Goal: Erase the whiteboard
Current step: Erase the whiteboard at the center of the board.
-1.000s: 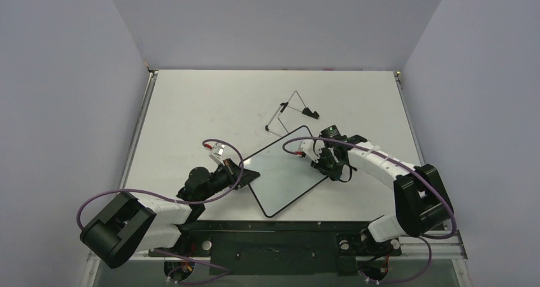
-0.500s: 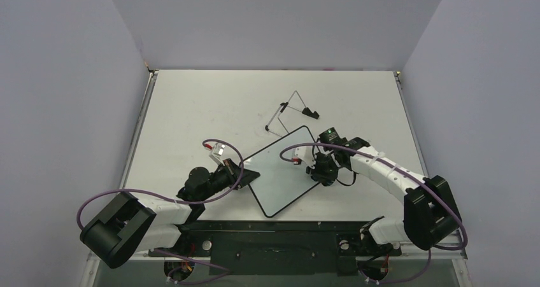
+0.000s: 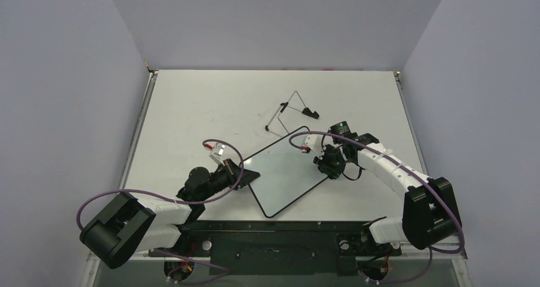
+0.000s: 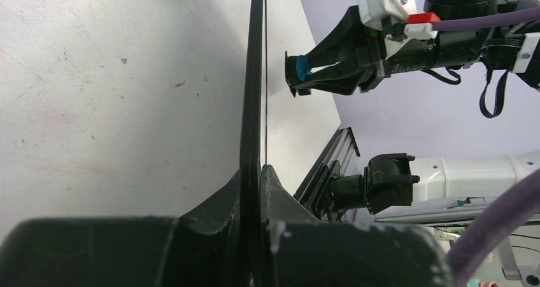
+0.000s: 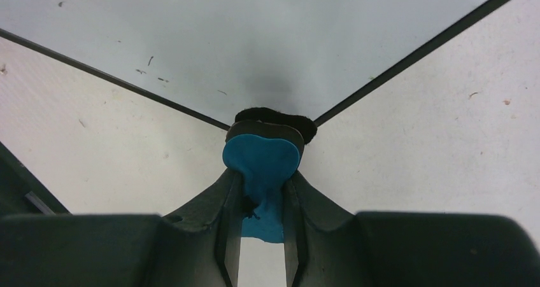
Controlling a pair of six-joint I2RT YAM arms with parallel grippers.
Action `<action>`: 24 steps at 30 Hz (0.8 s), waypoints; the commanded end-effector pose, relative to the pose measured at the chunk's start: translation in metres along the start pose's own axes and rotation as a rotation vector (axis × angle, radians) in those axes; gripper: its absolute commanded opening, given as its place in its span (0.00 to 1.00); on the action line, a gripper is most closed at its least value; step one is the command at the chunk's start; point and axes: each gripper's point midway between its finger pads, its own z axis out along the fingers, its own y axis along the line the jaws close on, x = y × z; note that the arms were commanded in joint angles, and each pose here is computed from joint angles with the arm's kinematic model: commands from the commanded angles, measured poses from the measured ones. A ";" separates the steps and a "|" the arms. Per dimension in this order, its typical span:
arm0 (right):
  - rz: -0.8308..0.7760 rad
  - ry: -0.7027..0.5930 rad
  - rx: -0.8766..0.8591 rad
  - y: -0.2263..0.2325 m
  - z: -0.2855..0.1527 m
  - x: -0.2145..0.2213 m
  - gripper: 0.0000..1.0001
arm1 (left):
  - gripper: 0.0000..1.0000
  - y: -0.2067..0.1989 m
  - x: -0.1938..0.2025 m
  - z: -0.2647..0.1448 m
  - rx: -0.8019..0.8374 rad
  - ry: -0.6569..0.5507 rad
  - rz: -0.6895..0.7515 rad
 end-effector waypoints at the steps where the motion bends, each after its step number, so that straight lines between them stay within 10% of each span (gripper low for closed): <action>1: -0.003 0.015 0.037 -0.009 0.009 -0.009 0.00 | 0.00 -0.049 -0.029 0.004 0.172 -0.090 0.055; 10: -0.198 0.065 -0.116 0.047 0.028 -0.018 0.00 | 0.00 -0.049 -0.029 0.002 0.178 -0.095 0.054; 19: 0.049 0.166 0.164 -0.025 0.027 0.011 0.00 | 0.00 -0.050 -0.030 0.001 0.177 -0.092 0.061; 24: -0.069 0.091 0.063 0.008 0.032 -0.010 0.00 | 0.00 -0.050 -0.029 0.002 0.176 -0.092 0.059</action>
